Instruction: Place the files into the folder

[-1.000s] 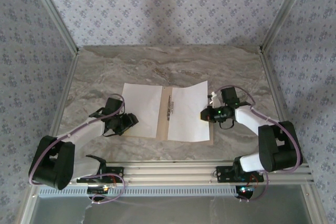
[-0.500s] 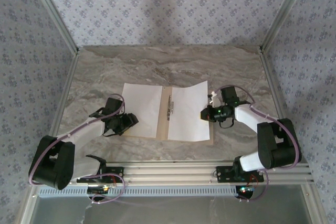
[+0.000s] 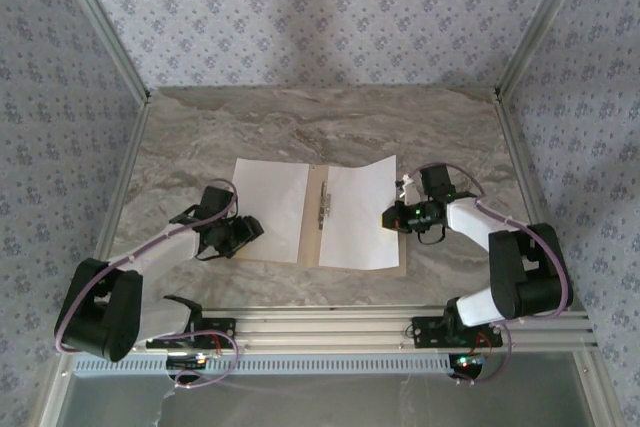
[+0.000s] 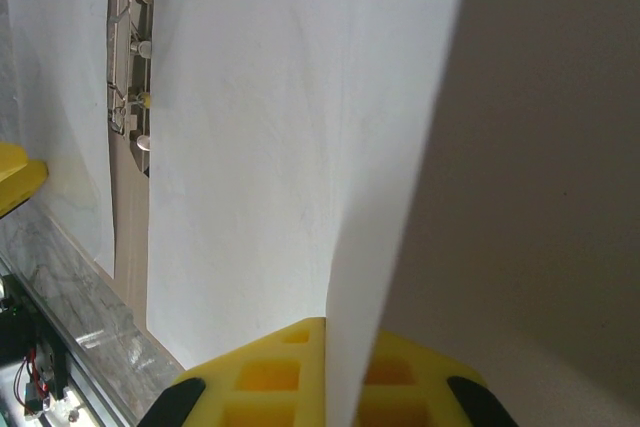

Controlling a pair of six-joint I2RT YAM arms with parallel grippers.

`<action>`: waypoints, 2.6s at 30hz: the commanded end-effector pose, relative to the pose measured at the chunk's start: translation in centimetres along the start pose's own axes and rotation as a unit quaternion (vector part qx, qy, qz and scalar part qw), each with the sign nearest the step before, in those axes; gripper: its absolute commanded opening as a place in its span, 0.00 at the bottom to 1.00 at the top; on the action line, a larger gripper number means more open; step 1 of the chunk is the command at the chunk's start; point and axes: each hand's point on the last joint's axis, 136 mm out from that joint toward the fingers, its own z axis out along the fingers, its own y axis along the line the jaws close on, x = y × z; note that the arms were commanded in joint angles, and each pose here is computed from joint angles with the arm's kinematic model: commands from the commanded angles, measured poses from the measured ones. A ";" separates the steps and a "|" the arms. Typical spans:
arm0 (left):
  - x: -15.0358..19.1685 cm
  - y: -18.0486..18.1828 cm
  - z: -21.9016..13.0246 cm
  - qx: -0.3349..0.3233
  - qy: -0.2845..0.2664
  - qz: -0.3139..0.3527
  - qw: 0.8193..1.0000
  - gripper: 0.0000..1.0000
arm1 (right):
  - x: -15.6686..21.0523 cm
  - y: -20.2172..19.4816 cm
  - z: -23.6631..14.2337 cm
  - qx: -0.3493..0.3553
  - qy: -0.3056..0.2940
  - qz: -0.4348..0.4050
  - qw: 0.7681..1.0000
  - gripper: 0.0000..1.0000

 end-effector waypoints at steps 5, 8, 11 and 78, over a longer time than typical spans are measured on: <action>0.7 0.7 0.4 -0.006 0.015 0.002 1.000 0.59 | -0.8 0.1 -0.1 0.002 0.003 0.000 1.000 0.16; 0.7 0.7 0.5 -0.005 0.015 0.003 1.000 0.59 | -0.7 -0.1 -0.2 0.012 0.006 0.002 1.000 0.24; 0.7 0.8 0.5 -0.007 0.016 0.003 1.000 0.59 | -0.8 -0.3 -0.3 0.024 0.008 0.002 1.000 0.30; 0.9 0.7 0.9 0.002 0.019 -0.001 1.000 0.59 | -0.2 -1.5 -4.7 0.155 0.025 0.022 0.987 0.84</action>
